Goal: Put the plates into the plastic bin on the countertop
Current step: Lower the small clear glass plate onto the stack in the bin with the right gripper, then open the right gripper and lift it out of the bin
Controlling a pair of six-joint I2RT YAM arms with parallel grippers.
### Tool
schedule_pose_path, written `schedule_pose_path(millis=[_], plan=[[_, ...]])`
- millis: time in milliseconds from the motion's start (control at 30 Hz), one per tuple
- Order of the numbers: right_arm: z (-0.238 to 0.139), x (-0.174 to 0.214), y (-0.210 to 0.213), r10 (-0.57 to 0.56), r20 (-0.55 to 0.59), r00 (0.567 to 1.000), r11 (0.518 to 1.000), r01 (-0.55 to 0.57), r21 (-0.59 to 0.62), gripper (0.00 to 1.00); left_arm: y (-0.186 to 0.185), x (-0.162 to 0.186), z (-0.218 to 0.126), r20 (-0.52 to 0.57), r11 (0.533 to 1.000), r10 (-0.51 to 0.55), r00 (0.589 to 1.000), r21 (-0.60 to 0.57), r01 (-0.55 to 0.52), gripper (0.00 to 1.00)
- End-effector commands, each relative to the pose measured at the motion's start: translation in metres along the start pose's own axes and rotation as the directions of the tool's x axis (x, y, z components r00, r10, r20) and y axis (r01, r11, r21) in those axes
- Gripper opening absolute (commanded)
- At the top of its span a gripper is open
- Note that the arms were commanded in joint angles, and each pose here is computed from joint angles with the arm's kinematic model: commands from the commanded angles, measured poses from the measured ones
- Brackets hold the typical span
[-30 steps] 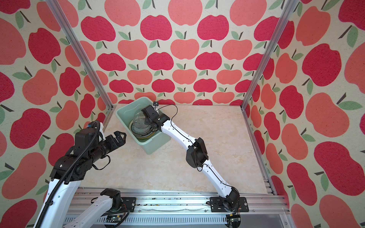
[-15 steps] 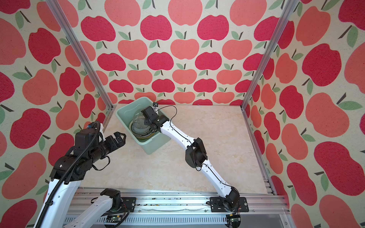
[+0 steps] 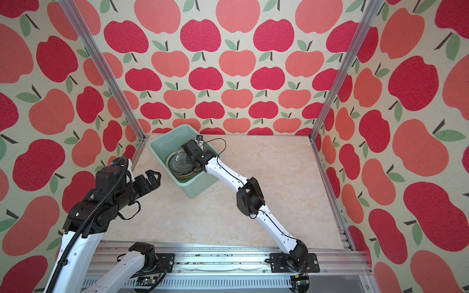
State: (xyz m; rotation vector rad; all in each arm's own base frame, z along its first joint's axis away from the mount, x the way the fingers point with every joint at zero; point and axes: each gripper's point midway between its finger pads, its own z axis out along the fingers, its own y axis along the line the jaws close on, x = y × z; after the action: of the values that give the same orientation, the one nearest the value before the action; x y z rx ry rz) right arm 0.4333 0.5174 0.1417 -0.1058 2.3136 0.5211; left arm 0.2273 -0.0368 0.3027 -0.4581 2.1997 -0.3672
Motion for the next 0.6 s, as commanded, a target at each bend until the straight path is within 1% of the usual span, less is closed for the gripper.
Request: schedule_pose_path(millis=[0, 200, 333, 367, 467, 567], plan=[[-0.001, -0.006, 0.005, -0.010, 0.015, 1.000, 1.000, 0.011, -0.019, 0.14, 0.004, -0.003, -0.008, 0.018, 1.000, 0.017, 1.000, -0.018, -0.016, 0.99], [-0.005, -0.011, 0.008, -0.007, 0.022, 1.000, 0.999, 0.008, -0.031, 0.16, 0.004, -0.006, -0.012, 0.030, 1.000, 0.020, 0.999, -0.020, -0.020, 0.99], [-0.015, -0.019, 0.014, -0.011, 0.039, 0.999, 0.999, 0.013, -0.052, 0.22, 0.004, -0.010, -0.017, 0.043, 1.000, 0.020, 0.999, -0.021, -0.020, 0.99], [-0.020, -0.023, 0.017, -0.017, 0.045, 0.999, 0.998, 0.019, -0.062, 0.25, 0.004, -0.010, -0.018, 0.045, 1.000, 0.022, 0.999, -0.022, -0.021, 0.99], [-0.041, -0.040, 0.032, -0.062, 0.078, 0.995, 0.991, 0.071, -0.112, 0.37, 0.003, -0.017, -0.025, 0.065, 0.999, 0.032, 0.997, -0.023, -0.030, 0.99], [-0.073, -0.062, 0.050, -0.136, 0.125, 0.983, 0.971, 0.157, -0.181, 0.55, -0.001, -0.027, -0.036, 0.109, 0.999, 0.051, 0.993, -0.011, -0.051, 0.99]])
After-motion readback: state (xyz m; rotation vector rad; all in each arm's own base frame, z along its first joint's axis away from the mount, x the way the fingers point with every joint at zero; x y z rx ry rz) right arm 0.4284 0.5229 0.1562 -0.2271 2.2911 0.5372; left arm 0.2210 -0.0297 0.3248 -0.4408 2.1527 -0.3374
